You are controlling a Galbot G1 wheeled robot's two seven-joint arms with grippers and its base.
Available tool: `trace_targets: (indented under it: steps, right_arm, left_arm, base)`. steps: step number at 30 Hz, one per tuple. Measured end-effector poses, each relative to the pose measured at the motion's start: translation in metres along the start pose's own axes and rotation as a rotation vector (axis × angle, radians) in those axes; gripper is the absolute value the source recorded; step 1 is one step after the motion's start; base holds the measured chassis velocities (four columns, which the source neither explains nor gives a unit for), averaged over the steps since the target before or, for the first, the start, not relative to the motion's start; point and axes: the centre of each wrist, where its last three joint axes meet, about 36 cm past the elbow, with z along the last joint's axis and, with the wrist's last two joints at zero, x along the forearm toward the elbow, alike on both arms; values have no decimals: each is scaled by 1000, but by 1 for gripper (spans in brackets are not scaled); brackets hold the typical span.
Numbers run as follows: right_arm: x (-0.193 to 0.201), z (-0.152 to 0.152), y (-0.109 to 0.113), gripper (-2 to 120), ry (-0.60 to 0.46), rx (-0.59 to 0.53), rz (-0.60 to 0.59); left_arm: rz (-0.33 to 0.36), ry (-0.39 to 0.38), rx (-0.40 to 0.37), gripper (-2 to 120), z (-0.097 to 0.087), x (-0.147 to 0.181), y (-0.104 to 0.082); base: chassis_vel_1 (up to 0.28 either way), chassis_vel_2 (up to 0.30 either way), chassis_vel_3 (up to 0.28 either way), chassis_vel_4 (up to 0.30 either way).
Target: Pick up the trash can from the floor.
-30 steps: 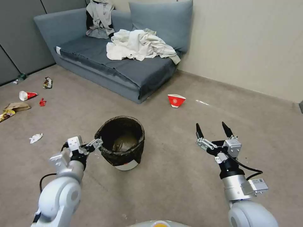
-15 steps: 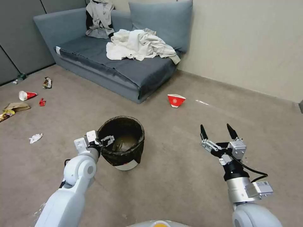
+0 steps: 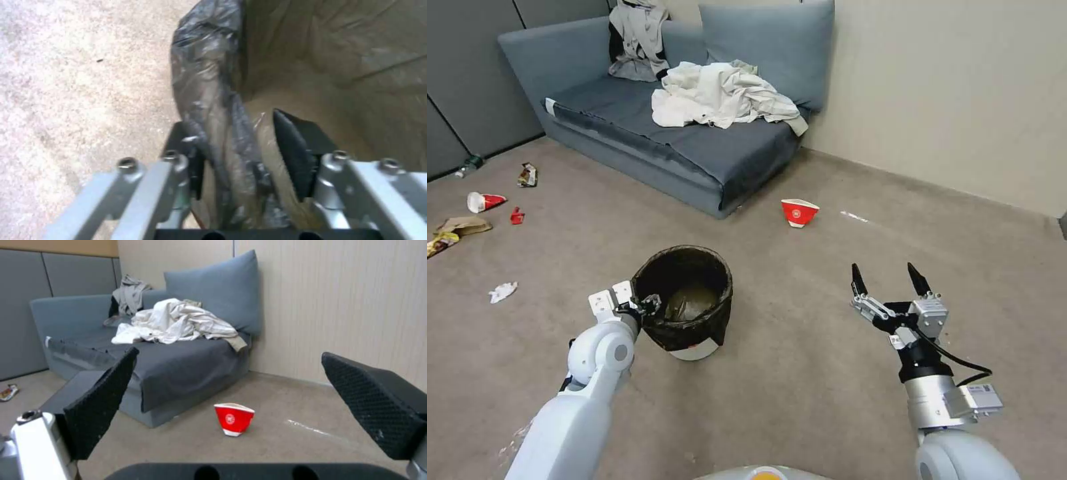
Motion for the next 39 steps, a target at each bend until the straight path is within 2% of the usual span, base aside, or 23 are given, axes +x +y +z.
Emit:
trace_targets:
  steps: [6,8,17,24,29,33,39]
  right_arm:
    - [0,2,-1,100,-1,11,-4]
    - [0,2,-1,100,-2,13,-5]
    - [0,2,-2,100,-2,18,-7]
    - [0,2,-2,100,-3,19,-10]
    - [1,0,-3,100,-12,26,-11]
    - [1,-3,-4,100,-19,34,-13]
    - [1,-6,-8,100,-25,43,-16]
  left_arm:
    - [-4,0,14,9,-1,0,0]
    - [-3,-1,17,7,-1,0,1]
    - [11,-32,64,6,-11,17,7]
    - [53,-96,95,6,-22,65,14]
    - [102,-140,133,6,-28,109,9]
    - [125,-156,157,6,-30,130,6]
    - [136,-160,173,6,-29,144,5]
  base:
    - [0,0,0,0]
    - [0,0,0,0]
    - [0,0,0,0]
    - [0,0,0,0]
    - [0,0,0,0]
    - [0,0,0,0]
    - [0,0,0,0]
